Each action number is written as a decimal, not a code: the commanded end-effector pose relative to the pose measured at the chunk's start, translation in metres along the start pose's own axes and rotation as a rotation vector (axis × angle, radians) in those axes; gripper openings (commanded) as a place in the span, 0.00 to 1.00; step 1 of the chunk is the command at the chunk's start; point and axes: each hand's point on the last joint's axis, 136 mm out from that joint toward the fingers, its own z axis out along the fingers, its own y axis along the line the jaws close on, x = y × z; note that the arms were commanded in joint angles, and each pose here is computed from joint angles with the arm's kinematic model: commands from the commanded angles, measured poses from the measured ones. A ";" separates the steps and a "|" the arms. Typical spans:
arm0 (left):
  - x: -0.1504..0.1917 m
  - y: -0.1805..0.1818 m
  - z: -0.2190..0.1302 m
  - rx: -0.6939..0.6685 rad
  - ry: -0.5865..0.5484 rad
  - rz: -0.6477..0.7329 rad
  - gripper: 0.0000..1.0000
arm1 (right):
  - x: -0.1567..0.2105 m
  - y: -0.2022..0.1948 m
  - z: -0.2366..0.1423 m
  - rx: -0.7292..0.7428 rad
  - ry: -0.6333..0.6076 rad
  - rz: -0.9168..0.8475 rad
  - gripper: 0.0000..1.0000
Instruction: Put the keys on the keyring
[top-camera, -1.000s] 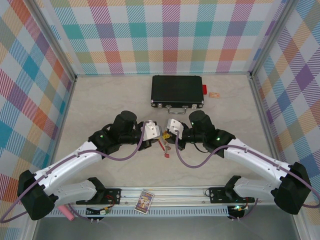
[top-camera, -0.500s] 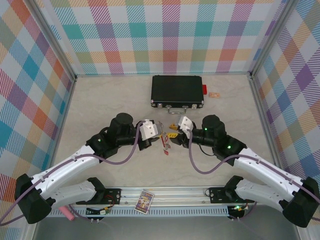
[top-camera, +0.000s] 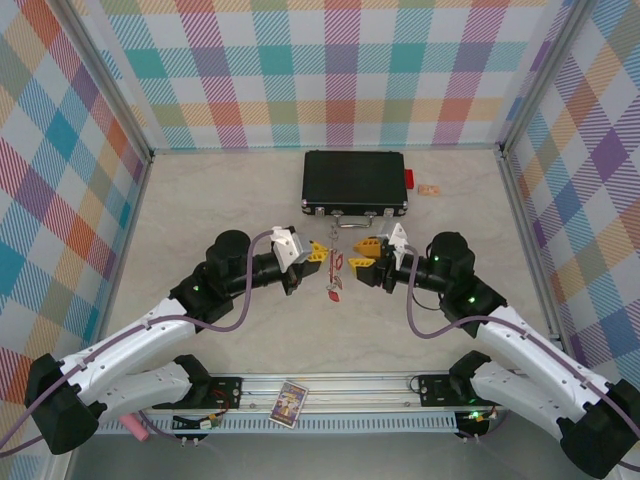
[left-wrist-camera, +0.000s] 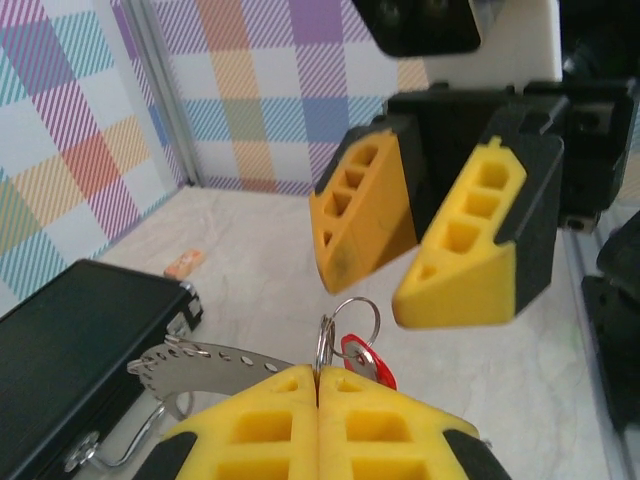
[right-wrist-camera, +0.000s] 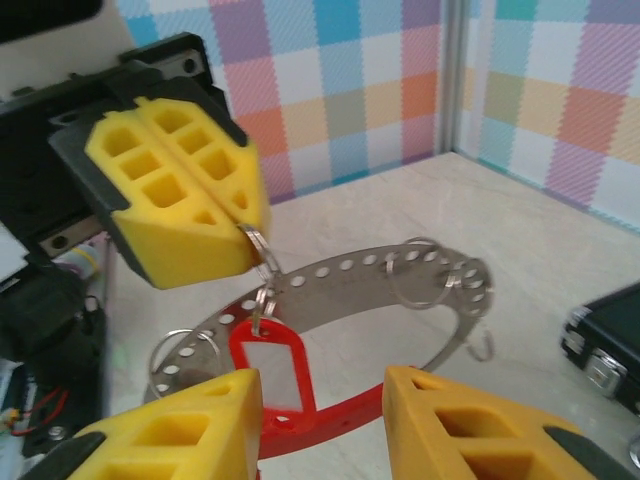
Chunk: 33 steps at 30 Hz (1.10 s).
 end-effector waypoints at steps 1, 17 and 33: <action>-0.030 -0.007 -0.005 0.033 -0.124 -0.023 0.00 | -0.014 0.016 0.002 -0.115 -0.050 0.020 0.38; -0.038 -0.012 -0.004 0.073 -0.155 -0.052 0.00 | -0.021 0.014 0.011 -0.179 -0.065 0.058 0.44; -0.041 -0.016 -0.005 0.096 -0.163 -0.070 0.00 | -0.022 0.015 0.013 -0.201 -0.076 0.061 0.24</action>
